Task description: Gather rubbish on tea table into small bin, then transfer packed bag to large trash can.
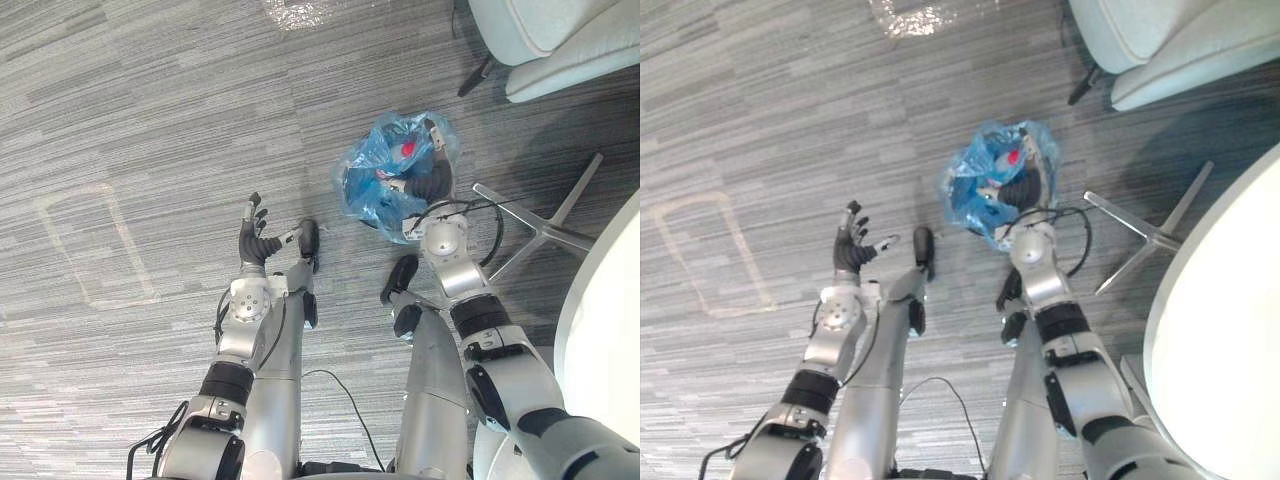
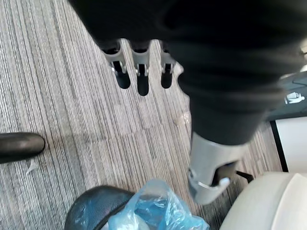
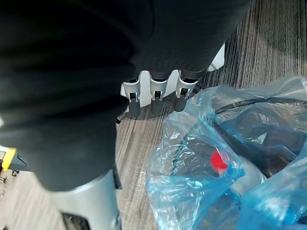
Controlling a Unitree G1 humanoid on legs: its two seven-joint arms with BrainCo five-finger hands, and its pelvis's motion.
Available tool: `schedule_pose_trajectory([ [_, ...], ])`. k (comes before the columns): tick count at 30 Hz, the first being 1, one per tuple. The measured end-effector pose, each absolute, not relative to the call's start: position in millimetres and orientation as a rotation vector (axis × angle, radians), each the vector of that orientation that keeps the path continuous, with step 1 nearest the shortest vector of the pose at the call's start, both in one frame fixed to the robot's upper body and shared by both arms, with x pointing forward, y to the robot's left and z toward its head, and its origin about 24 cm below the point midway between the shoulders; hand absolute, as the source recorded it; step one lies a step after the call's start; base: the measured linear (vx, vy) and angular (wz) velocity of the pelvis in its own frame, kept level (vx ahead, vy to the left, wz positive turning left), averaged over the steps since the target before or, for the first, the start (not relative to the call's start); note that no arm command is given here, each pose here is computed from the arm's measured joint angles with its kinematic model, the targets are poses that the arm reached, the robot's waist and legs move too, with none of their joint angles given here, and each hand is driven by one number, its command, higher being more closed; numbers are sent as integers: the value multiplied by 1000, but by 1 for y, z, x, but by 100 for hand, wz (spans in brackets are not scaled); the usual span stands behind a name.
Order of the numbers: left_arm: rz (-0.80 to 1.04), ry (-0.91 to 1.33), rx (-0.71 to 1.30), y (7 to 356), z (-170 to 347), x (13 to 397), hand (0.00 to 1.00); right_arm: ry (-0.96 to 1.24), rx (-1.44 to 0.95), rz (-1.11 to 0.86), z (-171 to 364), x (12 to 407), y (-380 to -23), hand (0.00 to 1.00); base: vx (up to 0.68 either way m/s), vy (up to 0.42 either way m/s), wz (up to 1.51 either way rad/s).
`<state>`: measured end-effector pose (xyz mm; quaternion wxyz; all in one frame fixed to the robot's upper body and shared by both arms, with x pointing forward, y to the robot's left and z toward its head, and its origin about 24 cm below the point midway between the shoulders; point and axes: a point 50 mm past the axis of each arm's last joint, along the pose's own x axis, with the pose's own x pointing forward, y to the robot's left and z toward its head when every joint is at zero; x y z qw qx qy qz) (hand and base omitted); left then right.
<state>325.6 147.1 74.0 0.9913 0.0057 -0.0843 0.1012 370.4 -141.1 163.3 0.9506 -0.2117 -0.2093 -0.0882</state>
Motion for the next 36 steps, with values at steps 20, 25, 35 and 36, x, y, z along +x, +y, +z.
schedule_pose_trajectory([
  [20, 272, -93, -28, 159, 58, 328, 0, -349, -834, -50, 128, 373, -111, 0, -36, -25, 0],
  [25, 290, -129, -70, 161, 71, 335, 0, -263, -881, -88, 128, 387, -114, 0, -6, -24, 6],
  [35, 324, -198, -155, 158, 89, 339, 0, -98, -916, -274, 140, 406, -147, 0, -62, -43, 17],
  [36, 322, -196, -161, 157, 88, 339, 0, -89, -919, -275, 138, 406, -148, 100, -53, -48, 5],
])
